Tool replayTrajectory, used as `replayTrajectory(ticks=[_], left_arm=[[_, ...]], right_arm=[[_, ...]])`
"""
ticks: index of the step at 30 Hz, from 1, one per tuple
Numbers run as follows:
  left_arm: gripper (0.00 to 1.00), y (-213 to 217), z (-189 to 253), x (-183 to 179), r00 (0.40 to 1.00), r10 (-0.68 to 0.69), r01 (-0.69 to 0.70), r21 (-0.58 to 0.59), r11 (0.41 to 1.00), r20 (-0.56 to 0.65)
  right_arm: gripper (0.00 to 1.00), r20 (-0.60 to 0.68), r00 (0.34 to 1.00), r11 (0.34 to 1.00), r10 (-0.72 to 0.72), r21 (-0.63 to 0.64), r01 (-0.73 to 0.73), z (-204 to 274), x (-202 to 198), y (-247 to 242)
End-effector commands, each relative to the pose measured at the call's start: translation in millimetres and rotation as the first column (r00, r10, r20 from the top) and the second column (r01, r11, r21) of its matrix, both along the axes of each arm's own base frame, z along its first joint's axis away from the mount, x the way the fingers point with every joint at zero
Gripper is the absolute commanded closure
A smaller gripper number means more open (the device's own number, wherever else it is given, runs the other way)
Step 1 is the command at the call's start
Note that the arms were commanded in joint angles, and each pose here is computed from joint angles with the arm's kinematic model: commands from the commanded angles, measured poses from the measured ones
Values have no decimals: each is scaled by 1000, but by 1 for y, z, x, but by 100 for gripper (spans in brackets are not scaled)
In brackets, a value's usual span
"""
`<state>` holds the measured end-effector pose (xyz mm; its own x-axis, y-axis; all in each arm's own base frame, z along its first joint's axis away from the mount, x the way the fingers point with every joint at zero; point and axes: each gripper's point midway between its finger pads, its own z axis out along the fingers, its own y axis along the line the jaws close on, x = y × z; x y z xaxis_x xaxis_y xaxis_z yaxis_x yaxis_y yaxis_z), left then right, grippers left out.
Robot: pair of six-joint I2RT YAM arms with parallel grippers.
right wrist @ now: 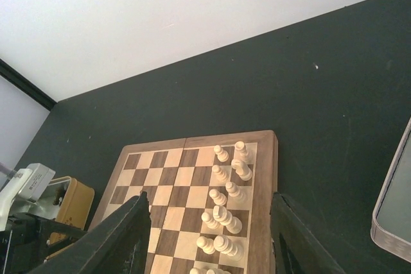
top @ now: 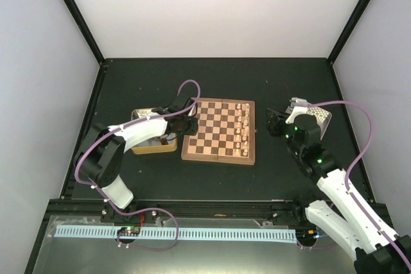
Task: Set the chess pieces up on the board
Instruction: Place the chess piece on the chessboard.
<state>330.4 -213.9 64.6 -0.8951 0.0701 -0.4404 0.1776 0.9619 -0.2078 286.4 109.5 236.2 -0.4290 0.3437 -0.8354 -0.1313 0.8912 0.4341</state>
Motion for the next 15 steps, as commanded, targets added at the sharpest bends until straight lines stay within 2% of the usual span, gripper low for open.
replayTrajectory(ticks=[1, 6, 15], left_arm=[[64, -12, 12, 6, 1000, -23, 24, -29, 999, 19], [75, -16, 12, 7, 999, -29, 29, -46, 999, 16], [87, -15, 12, 16, 999, -19, 20, -23, 1000, 36]], right_arm=[[47, 9, 1000, 1000, 11, 12, -11, 0, 0, 3], [47, 7, 1000, 1000, 8, 10, -8, -1, 0, 2], [47, 11, 1000, 1000, 9, 9, -9, 0, -1, 2]])
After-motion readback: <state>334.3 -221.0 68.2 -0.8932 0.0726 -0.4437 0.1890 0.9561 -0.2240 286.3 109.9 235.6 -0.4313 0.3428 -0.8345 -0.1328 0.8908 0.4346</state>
